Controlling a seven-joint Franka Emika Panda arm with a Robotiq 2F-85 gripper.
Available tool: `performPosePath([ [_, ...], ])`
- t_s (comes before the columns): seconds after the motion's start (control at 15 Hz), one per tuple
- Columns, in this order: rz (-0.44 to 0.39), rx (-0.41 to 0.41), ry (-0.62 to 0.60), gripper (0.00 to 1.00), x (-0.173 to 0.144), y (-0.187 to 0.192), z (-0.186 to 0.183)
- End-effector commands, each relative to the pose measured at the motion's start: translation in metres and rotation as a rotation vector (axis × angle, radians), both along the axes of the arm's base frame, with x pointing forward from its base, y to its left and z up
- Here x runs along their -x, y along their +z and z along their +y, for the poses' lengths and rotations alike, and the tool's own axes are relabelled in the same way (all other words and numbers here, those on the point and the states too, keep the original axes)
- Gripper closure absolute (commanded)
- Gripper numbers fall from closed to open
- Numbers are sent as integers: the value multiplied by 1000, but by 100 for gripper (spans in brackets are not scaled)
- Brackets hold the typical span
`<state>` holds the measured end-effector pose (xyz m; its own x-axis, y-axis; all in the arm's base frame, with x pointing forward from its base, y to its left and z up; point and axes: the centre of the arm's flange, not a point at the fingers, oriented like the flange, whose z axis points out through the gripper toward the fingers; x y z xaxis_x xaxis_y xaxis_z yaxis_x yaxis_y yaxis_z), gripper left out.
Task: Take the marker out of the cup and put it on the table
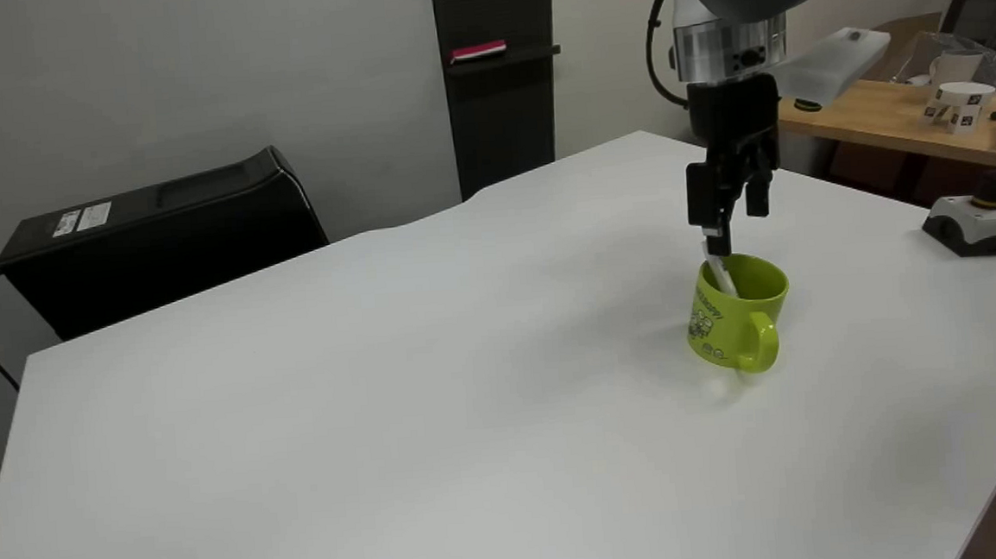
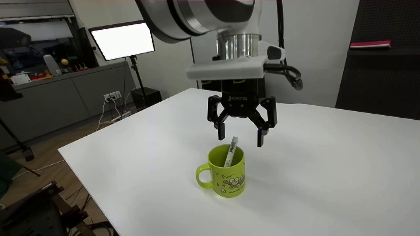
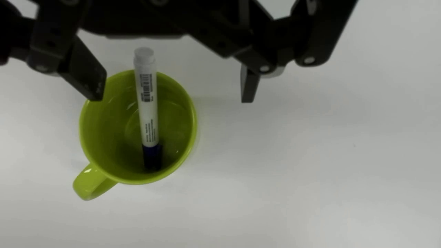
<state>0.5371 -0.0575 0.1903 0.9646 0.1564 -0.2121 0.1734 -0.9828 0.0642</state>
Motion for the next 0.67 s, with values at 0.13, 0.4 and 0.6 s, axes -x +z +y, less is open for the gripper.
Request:
performPosePath([
  [0.13, -13, 22, -12, 0, -6, -7, 4],
  [0.4, -52, 22, -13, 0, -8, -11, 8],
  [0.6, -69, 24, -9, 0, -10, -15, 12],
])
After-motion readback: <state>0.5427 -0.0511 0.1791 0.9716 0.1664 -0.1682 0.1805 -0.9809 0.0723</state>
